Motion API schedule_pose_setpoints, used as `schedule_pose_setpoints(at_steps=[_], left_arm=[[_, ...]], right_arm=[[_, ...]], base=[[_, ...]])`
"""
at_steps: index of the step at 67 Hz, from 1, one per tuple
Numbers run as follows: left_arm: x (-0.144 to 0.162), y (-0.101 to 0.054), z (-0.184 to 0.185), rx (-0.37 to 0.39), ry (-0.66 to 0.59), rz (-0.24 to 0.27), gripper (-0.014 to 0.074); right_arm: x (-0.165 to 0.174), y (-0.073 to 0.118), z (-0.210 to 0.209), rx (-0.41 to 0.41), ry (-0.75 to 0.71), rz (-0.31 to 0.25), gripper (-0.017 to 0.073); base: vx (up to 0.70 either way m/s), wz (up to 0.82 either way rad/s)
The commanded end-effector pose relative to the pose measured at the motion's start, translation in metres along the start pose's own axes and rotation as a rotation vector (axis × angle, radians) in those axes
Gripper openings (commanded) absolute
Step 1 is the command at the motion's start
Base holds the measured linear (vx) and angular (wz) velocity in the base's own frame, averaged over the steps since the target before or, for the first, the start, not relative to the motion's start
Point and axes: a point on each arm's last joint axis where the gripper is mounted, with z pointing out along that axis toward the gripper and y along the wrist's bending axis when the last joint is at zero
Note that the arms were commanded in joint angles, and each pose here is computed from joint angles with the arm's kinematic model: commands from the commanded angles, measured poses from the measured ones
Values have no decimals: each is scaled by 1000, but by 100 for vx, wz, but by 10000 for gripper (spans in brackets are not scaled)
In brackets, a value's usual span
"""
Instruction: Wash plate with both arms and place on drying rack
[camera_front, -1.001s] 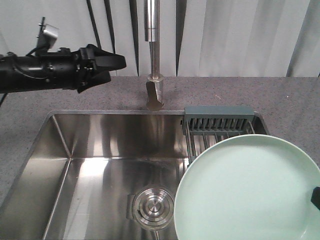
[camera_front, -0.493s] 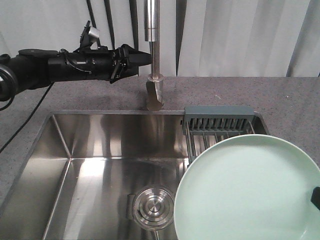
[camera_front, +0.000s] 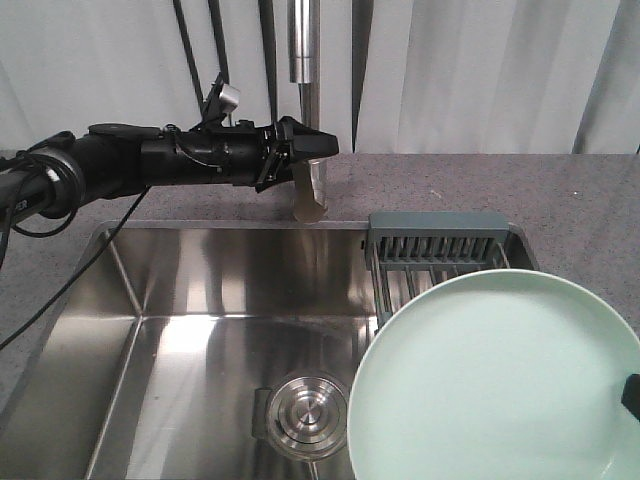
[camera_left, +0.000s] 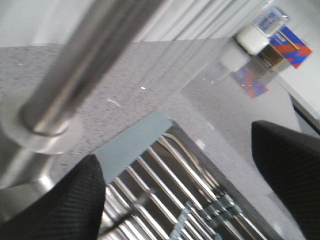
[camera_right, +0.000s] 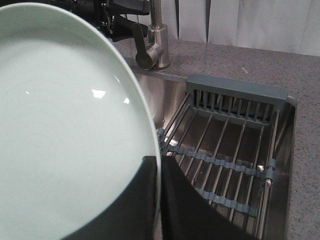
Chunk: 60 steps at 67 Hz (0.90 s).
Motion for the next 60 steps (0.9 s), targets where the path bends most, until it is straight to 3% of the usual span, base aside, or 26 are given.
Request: schedule_pose_setpoints(at_steps=[1, 10, 32, 48, 60], left_arm=[[-18, -47, -9, 144, -32, 39, 575], [-11, -51, -7, 174, 28, 55, 575], [8, -49, -2, 117, 205, 64, 575], [6, -51, -3, 107, 191, 70, 572], [-6, -51, -15, 73, 143, 77, 489]], right_arm=[[-14, -1, -3, 19, -88, 8, -4], [-14, -1, -3, 19, -88, 8, -4], [-14, -1, -3, 19, -88, 8, -4], [-14, -1, -3, 19, -88, 8, -4], [-14, -1, -3, 19, -88, 8, -4]], base=[[0, 0], [0, 0], [0, 0], [0, 0], [0, 0]])
